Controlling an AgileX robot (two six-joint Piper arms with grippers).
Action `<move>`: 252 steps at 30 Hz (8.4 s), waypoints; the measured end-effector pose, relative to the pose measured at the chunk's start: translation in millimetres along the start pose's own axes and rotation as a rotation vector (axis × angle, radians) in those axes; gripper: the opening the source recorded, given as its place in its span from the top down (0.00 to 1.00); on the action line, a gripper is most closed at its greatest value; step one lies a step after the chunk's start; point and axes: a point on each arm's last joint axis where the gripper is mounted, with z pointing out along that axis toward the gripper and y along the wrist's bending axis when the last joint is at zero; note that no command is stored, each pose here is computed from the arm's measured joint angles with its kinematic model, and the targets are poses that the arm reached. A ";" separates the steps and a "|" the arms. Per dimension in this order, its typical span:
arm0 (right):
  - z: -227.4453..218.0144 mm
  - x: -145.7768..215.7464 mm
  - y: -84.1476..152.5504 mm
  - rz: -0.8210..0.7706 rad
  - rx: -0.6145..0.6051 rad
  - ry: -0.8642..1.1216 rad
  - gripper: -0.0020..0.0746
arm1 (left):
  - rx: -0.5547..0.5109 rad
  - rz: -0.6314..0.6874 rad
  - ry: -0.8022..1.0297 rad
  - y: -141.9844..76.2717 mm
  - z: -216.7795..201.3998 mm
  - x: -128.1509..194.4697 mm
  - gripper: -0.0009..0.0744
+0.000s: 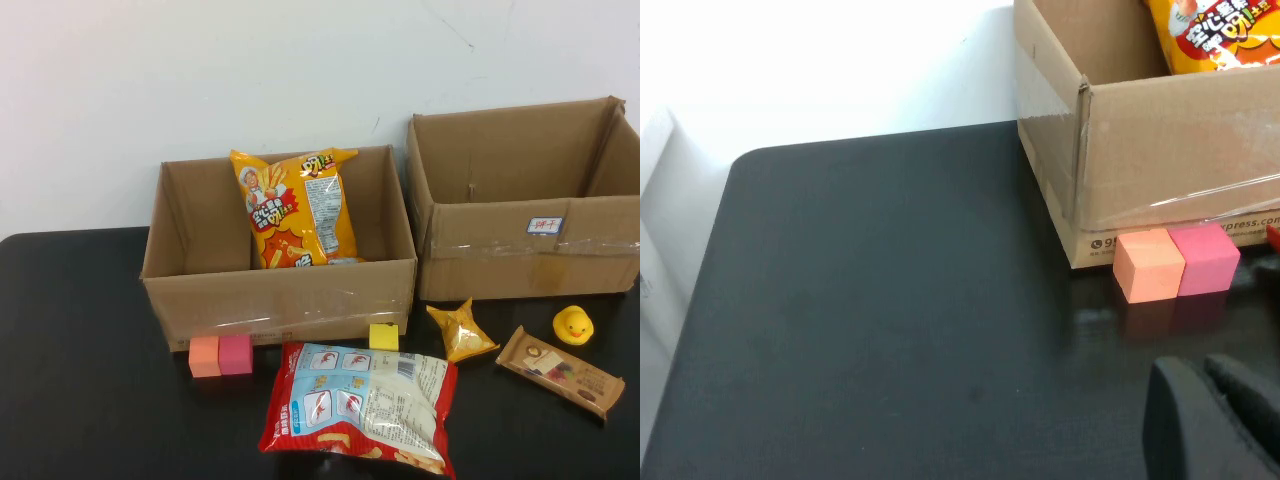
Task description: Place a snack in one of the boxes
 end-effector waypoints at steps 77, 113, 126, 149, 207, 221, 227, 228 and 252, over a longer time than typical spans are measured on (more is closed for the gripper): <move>-58.3 -141.5 -2.0 0.250 -0.078 -0.606 0.98 | -0.020 0.047 -0.552 -0.2 -75.1 -170.9 0.99; 82.1 -87.4 3.2 0.206 -0.022 0.382 0.98 | 0.718 0.616 0.504 -196.2 168.2 -76.4 0.93; 81.7 -87.1 4.6 0.232 -0.032 0.394 0.98 | 0.846 1.002 0.385 -258.1 197.4 -2.3 0.08; 81.6 -87.5 5.7 0.262 -0.038 0.397 0.98 | 0.417 1.299 0.123 -250.2 243.9 27.3 0.78; 78.3 -81.3 9.8 0.270 -0.074 0.478 0.98 | 0.057 0.478 -0.087 -161.1 320.6 -144.8 0.17; 78.0 -81.5 13.9 -0.004 -0.161 0.462 0.98 | 0.776 0.134 0.189 -205.1 235.5 -222.4 0.92; 76.1 -81.1 27.6 -0.198 -0.272 0.444 0.98 | 0.940 0.148 0.282 -199.6 182.7 -244.2 0.98; 75.4 -80.6 30.1 -0.224 -0.291 0.445 0.98 | 0.949 0.167 0.319 -196.4 173.7 -245.5 0.98; 157.9 -83.3 41.0 -0.367 -0.299 0.597 0.26 | 0.320 0.266 0.635 -63.4 47.7 -135.6 0.99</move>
